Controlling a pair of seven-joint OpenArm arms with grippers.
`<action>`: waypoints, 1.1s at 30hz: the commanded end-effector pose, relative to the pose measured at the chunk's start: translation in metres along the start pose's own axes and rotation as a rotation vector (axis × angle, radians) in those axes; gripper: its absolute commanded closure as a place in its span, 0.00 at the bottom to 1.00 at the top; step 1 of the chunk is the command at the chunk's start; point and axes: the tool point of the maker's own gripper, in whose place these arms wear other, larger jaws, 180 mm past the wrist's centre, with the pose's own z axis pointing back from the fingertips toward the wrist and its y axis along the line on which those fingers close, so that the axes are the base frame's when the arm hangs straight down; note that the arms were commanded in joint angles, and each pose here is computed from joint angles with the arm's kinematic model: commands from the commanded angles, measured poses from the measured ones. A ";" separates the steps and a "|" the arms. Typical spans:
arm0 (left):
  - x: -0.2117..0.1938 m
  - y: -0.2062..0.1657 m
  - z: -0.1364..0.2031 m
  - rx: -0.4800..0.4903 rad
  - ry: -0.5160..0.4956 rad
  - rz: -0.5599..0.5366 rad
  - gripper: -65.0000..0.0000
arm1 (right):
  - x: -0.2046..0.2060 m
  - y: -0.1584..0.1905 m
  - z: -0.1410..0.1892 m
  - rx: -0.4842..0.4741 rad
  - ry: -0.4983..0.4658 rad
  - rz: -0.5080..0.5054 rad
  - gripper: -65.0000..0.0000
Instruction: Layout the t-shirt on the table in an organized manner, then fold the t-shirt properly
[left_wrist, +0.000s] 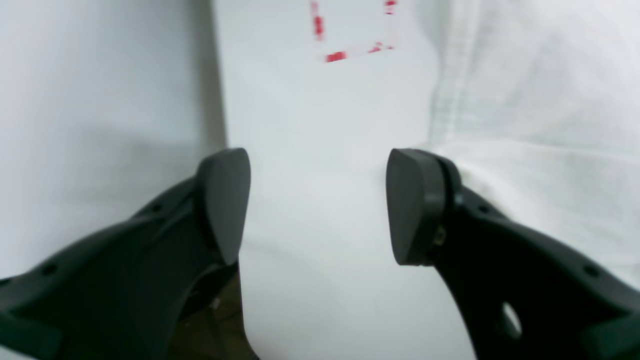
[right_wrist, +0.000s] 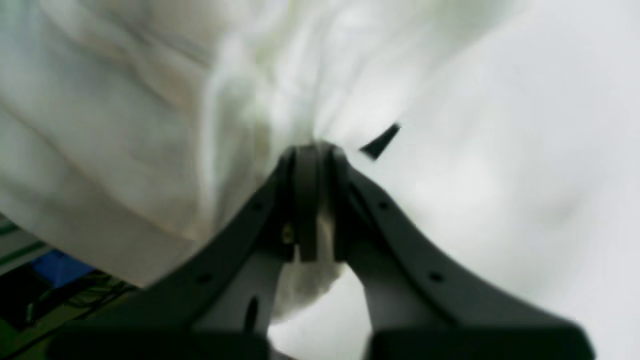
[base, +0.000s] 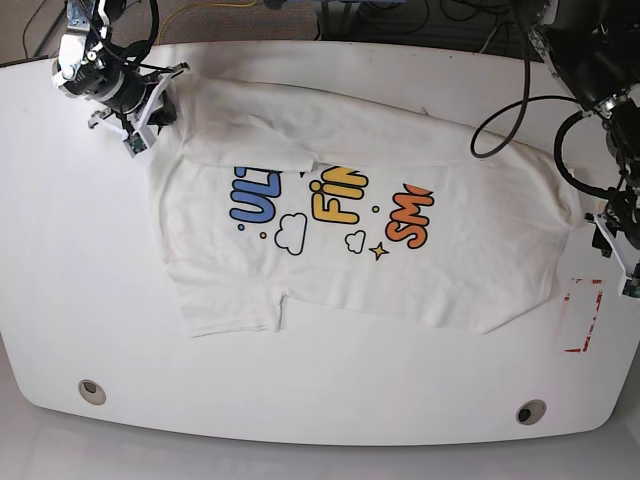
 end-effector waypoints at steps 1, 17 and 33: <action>0.001 -0.011 0.009 -0.002 -0.028 -0.017 0.38 | 0.025 -0.001 0.013 -0.019 -0.071 0.053 0.96; -0.037 -0.105 -0.007 -0.211 -0.070 0.041 0.49 | 0.046 0.003 0.022 -0.029 -0.125 0.098 0.53; -0.085 -0.121 -0.042 -0.310 0.022 0.092 0.51 | 0.026 0.011 0.002 0.008 -0.094 -0.005 0.53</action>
